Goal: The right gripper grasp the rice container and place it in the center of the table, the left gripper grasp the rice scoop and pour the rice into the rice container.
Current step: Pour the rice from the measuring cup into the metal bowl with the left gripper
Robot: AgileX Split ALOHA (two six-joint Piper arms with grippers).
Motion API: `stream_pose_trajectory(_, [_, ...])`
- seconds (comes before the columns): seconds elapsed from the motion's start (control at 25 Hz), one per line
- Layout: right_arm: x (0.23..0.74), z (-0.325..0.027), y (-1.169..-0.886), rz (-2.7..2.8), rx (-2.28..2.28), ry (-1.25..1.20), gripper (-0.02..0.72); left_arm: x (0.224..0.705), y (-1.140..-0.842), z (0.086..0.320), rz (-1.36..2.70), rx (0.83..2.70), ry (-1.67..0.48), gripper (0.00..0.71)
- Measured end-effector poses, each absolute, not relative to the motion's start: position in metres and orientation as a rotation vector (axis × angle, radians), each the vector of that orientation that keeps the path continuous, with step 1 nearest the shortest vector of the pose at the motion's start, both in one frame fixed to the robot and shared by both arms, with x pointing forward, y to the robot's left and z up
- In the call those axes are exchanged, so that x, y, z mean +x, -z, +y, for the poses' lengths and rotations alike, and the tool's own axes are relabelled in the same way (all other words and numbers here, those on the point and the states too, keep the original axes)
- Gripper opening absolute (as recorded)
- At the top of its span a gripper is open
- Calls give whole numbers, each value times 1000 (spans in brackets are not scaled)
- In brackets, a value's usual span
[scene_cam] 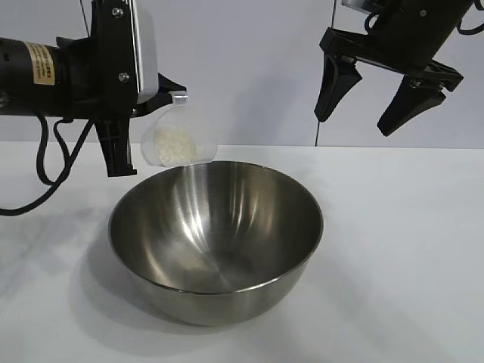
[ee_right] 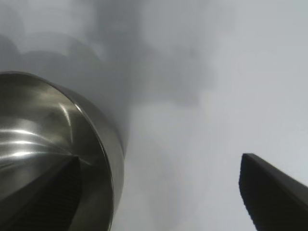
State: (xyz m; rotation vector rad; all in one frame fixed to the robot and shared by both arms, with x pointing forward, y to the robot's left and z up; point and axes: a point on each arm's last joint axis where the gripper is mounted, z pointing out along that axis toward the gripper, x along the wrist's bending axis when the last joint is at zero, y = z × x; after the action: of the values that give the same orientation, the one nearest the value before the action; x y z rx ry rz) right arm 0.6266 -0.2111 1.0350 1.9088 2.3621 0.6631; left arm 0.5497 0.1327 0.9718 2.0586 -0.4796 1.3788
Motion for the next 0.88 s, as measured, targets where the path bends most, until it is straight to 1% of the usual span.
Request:
stream_pose_trajectory(0.28, [627, -211, -1035, 2362, 1909, -663, 610, 549, -972, 131, -641, 2057, -1456, 8])
stream_pose_trajectory(0.68, [626, -211, -1035, 2363, 1909, -662, 610, 536, -972, 110, -864, 1989, -1503, 8])
stream_pose_trajectory(0.88, [626, -211, -1035, 2363, 1909, -662, 610, 538, -974, 110, -952, 1984, -1595, 8])
